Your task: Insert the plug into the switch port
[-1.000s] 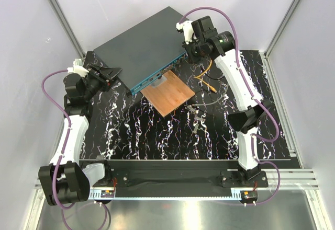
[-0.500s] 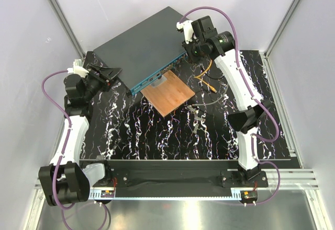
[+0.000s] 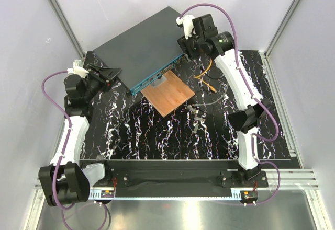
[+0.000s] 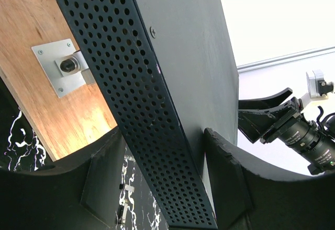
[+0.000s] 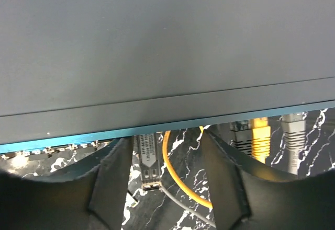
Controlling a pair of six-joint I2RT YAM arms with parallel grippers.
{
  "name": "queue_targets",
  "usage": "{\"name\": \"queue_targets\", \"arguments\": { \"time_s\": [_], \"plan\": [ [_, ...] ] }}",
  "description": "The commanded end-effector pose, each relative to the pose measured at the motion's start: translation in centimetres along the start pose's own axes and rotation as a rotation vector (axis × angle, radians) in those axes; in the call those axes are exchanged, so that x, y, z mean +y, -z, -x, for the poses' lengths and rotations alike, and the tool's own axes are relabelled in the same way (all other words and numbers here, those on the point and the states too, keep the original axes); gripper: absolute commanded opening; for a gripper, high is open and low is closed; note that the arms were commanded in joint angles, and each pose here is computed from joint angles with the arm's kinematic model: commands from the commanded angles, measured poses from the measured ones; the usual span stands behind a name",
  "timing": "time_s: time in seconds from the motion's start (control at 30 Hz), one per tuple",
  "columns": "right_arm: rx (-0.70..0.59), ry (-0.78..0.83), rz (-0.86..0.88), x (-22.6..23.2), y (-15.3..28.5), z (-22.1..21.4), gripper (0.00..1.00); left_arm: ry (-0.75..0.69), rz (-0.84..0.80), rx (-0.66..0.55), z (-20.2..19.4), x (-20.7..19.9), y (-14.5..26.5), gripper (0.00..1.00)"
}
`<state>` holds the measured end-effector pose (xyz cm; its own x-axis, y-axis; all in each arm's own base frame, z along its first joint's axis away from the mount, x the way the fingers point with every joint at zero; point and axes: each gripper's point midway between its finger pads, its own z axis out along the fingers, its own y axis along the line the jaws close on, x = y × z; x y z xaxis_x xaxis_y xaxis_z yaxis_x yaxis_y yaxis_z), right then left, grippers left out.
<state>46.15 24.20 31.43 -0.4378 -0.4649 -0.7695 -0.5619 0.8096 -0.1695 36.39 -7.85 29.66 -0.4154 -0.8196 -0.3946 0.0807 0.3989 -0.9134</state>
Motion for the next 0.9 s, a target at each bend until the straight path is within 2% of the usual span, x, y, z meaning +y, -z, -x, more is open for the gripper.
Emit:
{"name": "queue_targets", "arguments": {
  "time_s": [0.0,0.2,0.37,0.47,0.6,0.73,0.87],
  "plan": [
    [-0.239,0.014,0.075,2.5,1.0,6.2,0.63,-0.09,-0.142,0.048,-1.3,-3.7,0.1,0.4],
    [-0.192,0.043,0.066,2.2,1.7,4.8,0.75,-0.095,-0.137,0.051,-1.4,-3.5,0.2,0.41],
    [-0.138,0.074,0.122,3.1,3.3,3.0,0.88,-0.101,-0.134,0.049,-1.4,-3.5,0.3,0.42],
    [-0.103,0.087,0.137,3.4,4.0,1.7,0.93,-0.098,-0.131,0.051,-1.5,-3.5,0.3,0.43],
    [-0.043,0.096,0.144,3.5,3.9,-0.4,0.94,-0.097,-0.129,0.048,-1.4,-3.5,0.3,0.43],
    [-0.012,0.086,0.143,3.0,3.9,-1.3,0.86,-0.1,-0.129,0.048,-1.3,-3.5,0.3,0.43],
    [-0.002,0.085,0.143,2.7,4.4,-1.7,0.86,-0.103,-0.126,0.048,-1.3,-3.5,0.3,0.43]
  ]
}}
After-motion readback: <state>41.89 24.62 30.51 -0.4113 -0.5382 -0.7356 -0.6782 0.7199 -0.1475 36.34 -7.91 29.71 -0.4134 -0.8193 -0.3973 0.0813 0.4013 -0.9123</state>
